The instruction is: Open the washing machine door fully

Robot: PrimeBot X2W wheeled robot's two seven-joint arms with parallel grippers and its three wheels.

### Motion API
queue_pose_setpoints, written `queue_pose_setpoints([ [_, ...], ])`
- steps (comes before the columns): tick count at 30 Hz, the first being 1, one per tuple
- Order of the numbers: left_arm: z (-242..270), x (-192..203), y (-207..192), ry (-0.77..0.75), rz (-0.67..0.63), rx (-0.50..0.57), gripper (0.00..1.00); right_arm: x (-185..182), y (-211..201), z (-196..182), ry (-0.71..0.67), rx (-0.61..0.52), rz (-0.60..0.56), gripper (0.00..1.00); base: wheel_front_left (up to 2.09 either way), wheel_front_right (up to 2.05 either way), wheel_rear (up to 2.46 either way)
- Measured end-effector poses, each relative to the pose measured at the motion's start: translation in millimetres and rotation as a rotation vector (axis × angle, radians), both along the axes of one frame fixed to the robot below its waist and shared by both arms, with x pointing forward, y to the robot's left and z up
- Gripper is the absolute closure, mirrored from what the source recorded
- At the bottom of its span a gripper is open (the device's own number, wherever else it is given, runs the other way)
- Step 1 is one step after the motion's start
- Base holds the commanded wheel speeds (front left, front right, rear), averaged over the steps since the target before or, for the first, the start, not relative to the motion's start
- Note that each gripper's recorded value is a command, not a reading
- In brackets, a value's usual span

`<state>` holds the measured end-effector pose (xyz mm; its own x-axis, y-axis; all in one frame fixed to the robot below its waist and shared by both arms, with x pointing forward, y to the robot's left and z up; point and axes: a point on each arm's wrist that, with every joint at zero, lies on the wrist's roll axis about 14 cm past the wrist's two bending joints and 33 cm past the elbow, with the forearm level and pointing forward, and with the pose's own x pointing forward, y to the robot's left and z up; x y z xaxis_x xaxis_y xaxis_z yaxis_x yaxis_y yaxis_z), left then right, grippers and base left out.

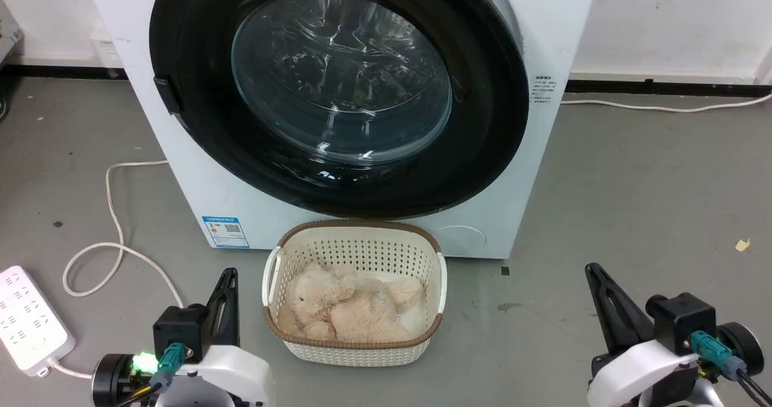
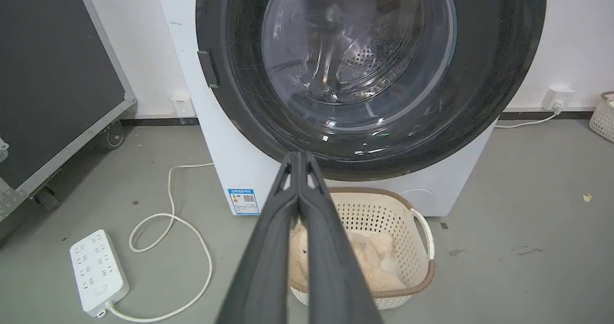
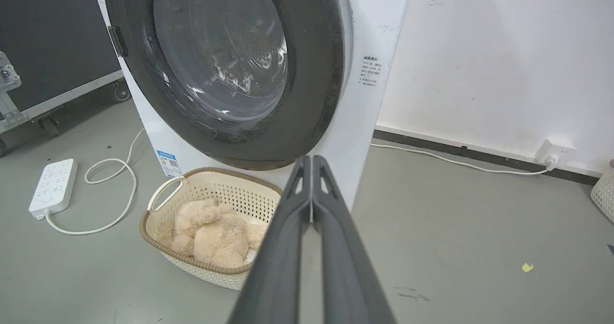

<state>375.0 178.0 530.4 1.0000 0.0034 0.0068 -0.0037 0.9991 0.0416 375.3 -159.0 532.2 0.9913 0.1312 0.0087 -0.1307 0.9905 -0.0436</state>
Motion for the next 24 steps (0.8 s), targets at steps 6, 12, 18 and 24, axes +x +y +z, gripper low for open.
queue_pose_setpoints([
  [6, 0.0, 0.0, 0.0, 0.000, 0.000, 0.000, 1.00, 0.0, 0.1, 0.0, 0.000, 0.000, 0.000, 1.00, 0.00, 0.00, 0.00],
  [12, 0.0, 0.0, 0.0, 0.000, 0.000, 0.000, 1.00, 0.0, 0.0, 0.0, 0.000, 0.000, 0.000, 1.00, 0.00, 0.00, 0.00],
  [18, 0.0, 0.0, 0.0, 0.000, 0.000, 0.000, 1.00, 0.0, 0.1, 0.0, 0.000, 0.000, 0.000, 1.00, 0.00, 0.00, 0.00],
  [24, 0.0, 0.0, 0.0, 0.000, 0.000, 0.000, 1.00, 0.0, 0.0, 0.0, 0.000, 0.000, 0.000, 1.00, 0.00, 0.00, 0.00],
])
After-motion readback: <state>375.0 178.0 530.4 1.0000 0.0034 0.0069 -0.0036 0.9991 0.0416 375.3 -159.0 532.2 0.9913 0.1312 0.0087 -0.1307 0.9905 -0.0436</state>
